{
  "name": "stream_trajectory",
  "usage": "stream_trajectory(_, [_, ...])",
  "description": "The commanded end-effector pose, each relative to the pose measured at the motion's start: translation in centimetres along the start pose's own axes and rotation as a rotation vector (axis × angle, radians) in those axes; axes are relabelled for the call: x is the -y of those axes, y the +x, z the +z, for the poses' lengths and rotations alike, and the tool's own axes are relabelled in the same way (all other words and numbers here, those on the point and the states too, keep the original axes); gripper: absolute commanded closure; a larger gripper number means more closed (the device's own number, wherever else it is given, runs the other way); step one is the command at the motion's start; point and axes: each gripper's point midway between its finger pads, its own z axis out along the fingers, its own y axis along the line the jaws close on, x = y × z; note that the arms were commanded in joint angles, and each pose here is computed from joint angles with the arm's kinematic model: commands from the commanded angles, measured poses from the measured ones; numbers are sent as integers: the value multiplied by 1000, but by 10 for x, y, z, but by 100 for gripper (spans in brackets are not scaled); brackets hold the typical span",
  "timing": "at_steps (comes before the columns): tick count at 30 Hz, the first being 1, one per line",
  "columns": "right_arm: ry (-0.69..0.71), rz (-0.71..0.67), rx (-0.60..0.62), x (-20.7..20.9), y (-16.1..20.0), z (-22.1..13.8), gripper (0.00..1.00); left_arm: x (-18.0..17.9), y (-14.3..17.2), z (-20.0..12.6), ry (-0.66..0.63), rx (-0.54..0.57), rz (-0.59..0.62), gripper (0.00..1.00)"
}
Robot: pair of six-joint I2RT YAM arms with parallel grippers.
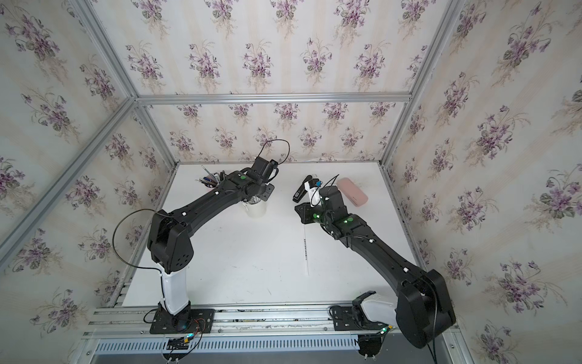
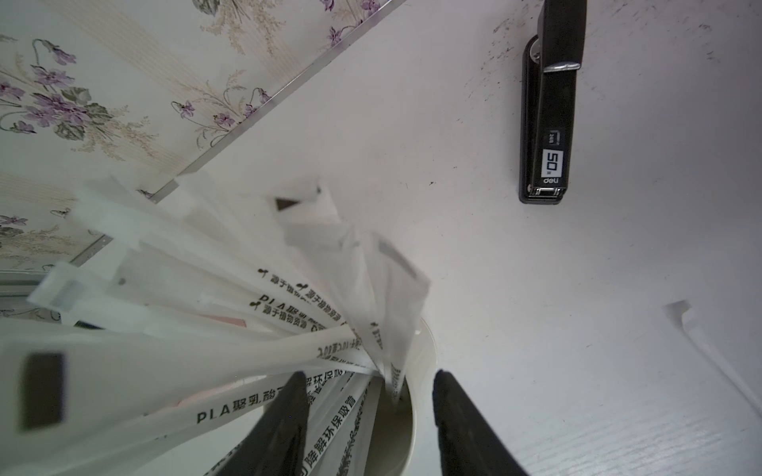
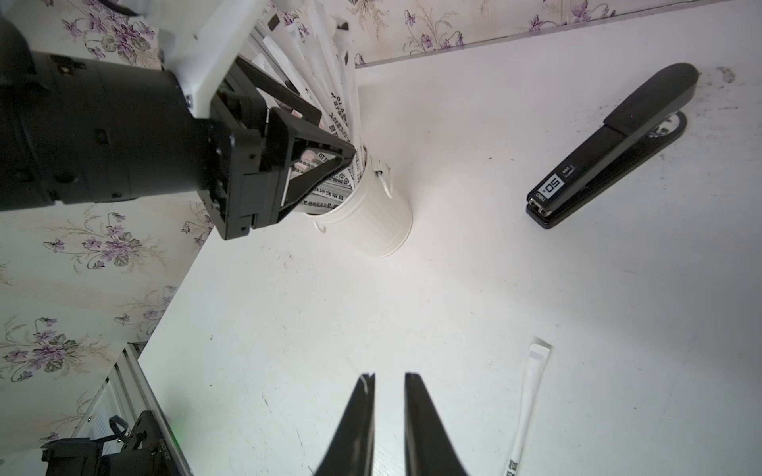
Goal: Take the straws out of the storage container
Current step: Pick up the straw from the container.
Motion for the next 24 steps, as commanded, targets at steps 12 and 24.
stream_trajectory(12, [14,-28,23,3,-6,4,82,10,-2,19,13,-23,9,66])
stream_trajectory(24, [10,-22,16,3,-4,7,82,12,0,18,21,-32,10,80])
